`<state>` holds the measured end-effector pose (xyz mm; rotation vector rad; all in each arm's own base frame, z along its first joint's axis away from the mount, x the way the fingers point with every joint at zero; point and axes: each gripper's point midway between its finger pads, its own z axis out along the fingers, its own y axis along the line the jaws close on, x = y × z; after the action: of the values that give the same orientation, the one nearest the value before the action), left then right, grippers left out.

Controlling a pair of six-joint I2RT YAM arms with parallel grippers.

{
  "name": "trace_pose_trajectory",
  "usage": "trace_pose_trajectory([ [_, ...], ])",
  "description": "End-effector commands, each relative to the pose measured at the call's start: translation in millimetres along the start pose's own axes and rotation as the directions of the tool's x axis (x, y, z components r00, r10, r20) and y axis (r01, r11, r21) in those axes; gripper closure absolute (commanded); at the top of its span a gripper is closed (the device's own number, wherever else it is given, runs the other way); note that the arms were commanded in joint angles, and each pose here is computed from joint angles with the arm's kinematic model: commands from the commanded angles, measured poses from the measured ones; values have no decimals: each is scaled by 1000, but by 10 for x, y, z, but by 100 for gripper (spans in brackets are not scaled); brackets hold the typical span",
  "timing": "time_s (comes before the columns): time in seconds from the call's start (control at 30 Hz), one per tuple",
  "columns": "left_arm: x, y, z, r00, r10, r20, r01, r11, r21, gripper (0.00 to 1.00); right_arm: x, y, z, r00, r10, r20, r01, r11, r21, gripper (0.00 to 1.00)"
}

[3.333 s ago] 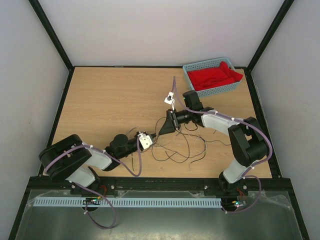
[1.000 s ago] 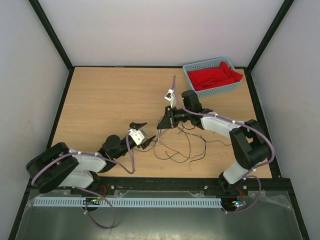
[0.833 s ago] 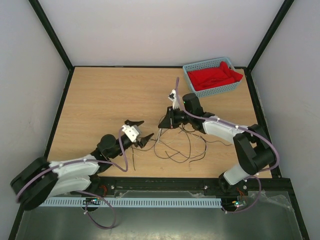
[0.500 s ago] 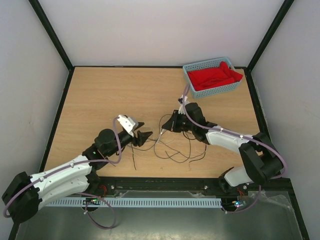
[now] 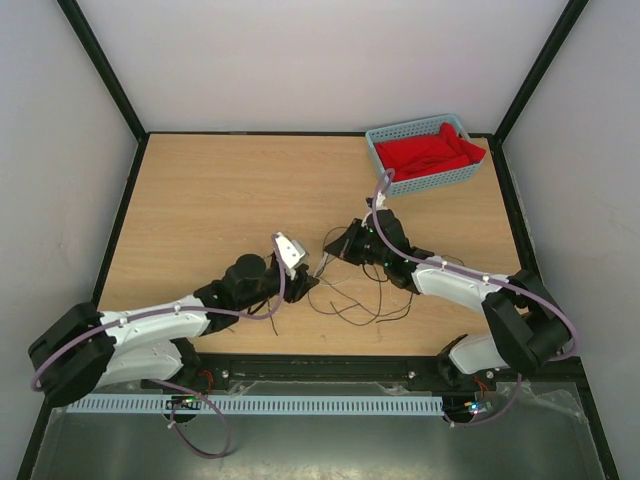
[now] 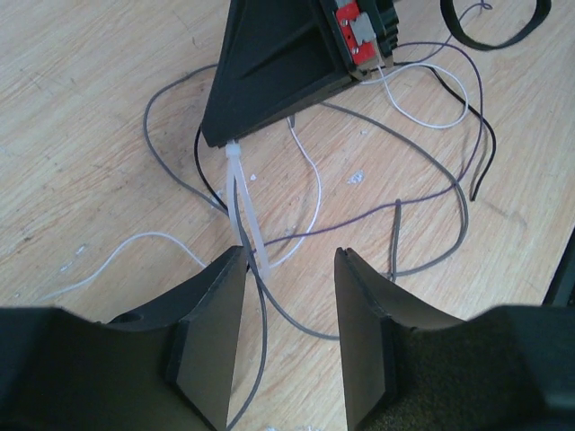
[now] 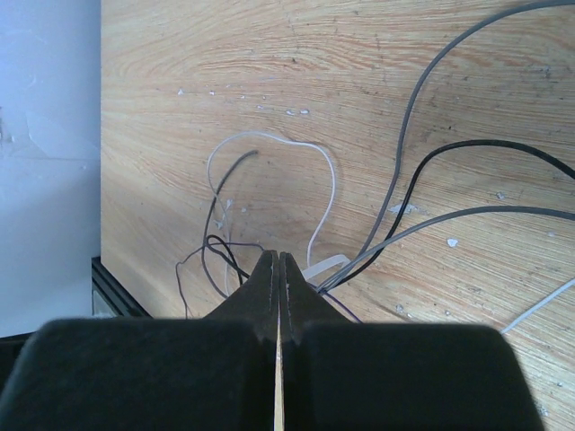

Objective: Zip-tie the wires
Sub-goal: Tie the cable at the center of the board.

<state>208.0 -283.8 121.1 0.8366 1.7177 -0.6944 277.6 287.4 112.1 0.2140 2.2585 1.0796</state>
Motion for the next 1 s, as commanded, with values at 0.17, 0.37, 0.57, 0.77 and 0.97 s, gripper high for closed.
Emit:
trace_pose_trajectory([
  [0.17, -370, -32, 242, 995, 24, 99, -25, 1000, 10, 56, 36, 53, -39, 998, 58, 4, -58, 998, -26, 100],
  [0.37, -363, -11, 348, 994, 28, 103, -29, 1000, 1, 64, 53, 107, -73, 997, 76, -6, -76, 996, -51, 100],
  [0.57, -313, -4, 444, 995, 27, 95, -27, 1000, 1, 67, 40, 161, -127, 995, 103, 0, -103, 992, -70, 100],
  [0.77, -303, 25, 516, 994, 28, 105, -27, 1000, -15, 69, 48, 183, -148, 993, 115, -5, -116, 990, -79, 100],
  [0.97, -317, 59, 551, 992, 35, 122, -32, 999, -31, 70, 53, 180, -148, 993, 115, -5, -115, 990, -80, 100],
])
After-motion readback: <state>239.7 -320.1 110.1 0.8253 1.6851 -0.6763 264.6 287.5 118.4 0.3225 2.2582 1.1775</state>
